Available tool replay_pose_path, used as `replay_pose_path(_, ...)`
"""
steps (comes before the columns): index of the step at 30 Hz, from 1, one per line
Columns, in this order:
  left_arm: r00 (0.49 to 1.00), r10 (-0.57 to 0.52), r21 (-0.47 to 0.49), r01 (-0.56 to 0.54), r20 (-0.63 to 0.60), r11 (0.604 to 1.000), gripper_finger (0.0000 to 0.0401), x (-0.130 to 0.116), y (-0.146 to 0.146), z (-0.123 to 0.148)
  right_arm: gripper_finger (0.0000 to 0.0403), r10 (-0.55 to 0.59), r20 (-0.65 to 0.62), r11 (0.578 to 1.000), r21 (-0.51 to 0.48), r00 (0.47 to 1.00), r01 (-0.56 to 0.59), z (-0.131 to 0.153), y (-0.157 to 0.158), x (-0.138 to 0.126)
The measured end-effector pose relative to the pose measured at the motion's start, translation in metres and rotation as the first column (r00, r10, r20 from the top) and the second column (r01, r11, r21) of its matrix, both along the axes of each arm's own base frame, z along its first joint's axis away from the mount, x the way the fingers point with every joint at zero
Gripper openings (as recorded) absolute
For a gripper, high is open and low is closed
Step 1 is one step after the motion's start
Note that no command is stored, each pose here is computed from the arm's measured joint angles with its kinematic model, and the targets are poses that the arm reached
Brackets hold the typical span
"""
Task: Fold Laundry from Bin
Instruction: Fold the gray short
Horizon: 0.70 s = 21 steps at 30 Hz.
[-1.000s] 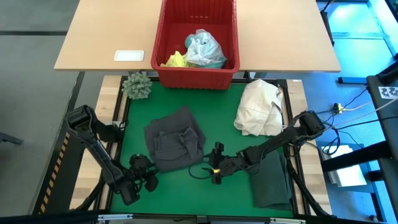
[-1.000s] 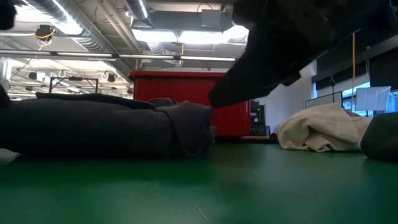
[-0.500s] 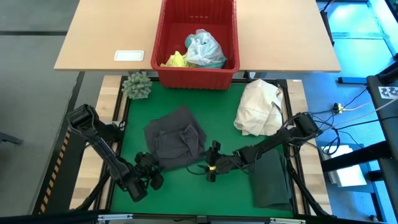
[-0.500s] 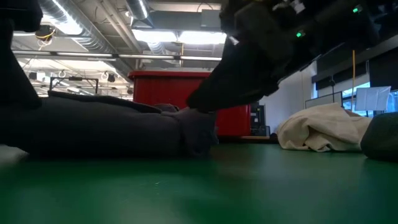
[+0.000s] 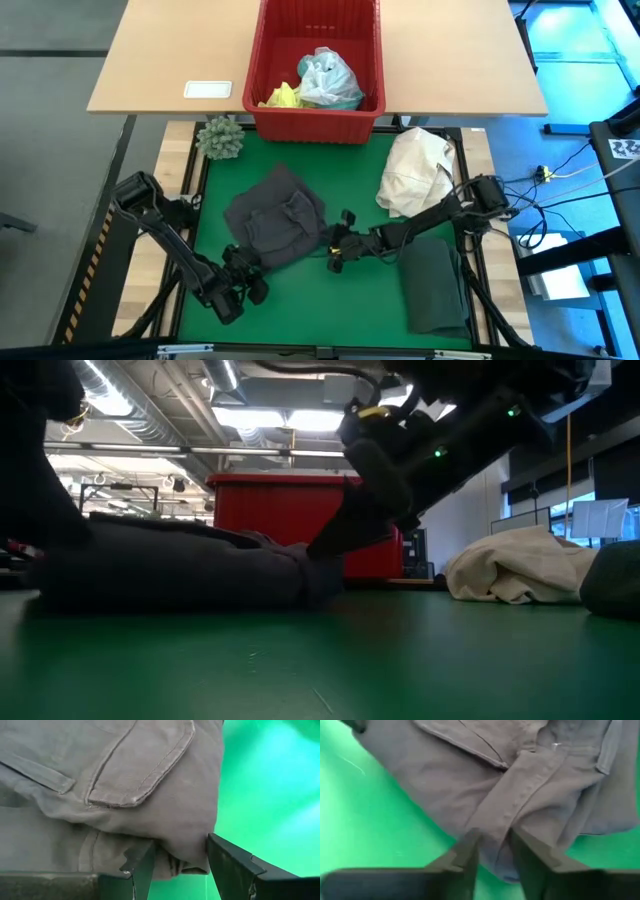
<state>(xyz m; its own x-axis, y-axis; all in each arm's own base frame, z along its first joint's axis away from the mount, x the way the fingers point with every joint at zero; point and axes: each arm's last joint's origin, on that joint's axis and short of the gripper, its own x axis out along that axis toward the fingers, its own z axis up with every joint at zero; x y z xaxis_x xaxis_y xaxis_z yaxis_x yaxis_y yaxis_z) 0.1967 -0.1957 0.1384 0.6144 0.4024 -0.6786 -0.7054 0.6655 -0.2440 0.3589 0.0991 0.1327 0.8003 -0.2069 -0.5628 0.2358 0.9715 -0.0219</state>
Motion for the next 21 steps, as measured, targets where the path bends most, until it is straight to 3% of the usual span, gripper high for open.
replay_pose_path(5,0.999,0.012,0.019,-0.012,-0.03,1.0,0.0163,0.006,-0.001,-0.019,0.0011,0.043,-0.027,0.999,-0.016,0.999,-0.043,-0.001,-0.004,0.001)
replay_pose_path(8,0.999,0.011,0.032,-0.01,-0.04,0.999,0.0126,0.007,-0.003,-0.026,0.0012,0.058,-0.035,0.998,-0.025,0.998,-0.059,-0.001,-0.003,0.0)
replay_pose_path(13,0.998,-0.027,0.042,0.029,-0.05,0.999,0.0017,0.001,-0.007,-0.024,0.0004,0.075,-0.098,0.995,-0.056,0.992,-0.081,-0.005,-0.001,-0.004)
replay_pose_path(21,0.992,-0.105,-0.04,0.102,-0.069,0.994,0.0002,-0.014,-0.021,-0.012,0.0001,0.04,-0.141,0.989,-0.136,0.989,-0.06,0.018,0.007,-0.022)
